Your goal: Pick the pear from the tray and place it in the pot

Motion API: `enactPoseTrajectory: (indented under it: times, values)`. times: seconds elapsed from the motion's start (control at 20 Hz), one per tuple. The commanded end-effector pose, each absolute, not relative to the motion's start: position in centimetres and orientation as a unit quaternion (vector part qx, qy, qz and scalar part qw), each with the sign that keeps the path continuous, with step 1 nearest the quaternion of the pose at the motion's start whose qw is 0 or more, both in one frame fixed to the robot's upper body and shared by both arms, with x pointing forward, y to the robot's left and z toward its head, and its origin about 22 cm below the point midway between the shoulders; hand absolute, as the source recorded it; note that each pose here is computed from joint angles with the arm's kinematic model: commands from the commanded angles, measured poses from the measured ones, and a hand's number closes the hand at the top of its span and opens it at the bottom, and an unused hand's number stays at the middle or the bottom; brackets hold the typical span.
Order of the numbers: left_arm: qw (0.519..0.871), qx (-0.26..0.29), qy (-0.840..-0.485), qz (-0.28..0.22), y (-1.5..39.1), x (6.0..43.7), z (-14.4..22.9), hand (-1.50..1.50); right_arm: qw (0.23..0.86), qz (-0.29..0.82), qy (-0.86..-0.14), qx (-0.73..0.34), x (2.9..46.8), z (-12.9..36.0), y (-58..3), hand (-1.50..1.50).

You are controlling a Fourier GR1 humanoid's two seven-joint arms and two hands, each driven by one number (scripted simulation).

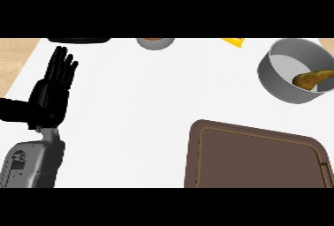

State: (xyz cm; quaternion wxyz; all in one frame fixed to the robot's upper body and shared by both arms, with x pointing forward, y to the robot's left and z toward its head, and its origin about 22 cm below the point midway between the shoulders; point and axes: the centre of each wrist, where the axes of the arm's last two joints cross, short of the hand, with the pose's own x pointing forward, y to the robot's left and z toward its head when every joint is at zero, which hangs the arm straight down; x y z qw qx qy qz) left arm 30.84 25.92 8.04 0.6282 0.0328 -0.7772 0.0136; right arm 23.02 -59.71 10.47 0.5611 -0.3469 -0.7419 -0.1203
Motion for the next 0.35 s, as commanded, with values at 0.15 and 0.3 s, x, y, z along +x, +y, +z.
enactPoseTrajectory:
  times: [0.15,0.3]
  values:
    - [0.627,0.036,-0.778,0.013,26.0,31.1,8.5,0.00,0.557,-0.125,-0.739,-0.357,19.4,11.7,-62.0,-1.50]
    - [0.627,0.033,-0.778,0.016,26.5,30.2,7.4,0.00,0.548,-0.131,-0.746,-0.355,17.5,11.6,-62.7,-1.50]
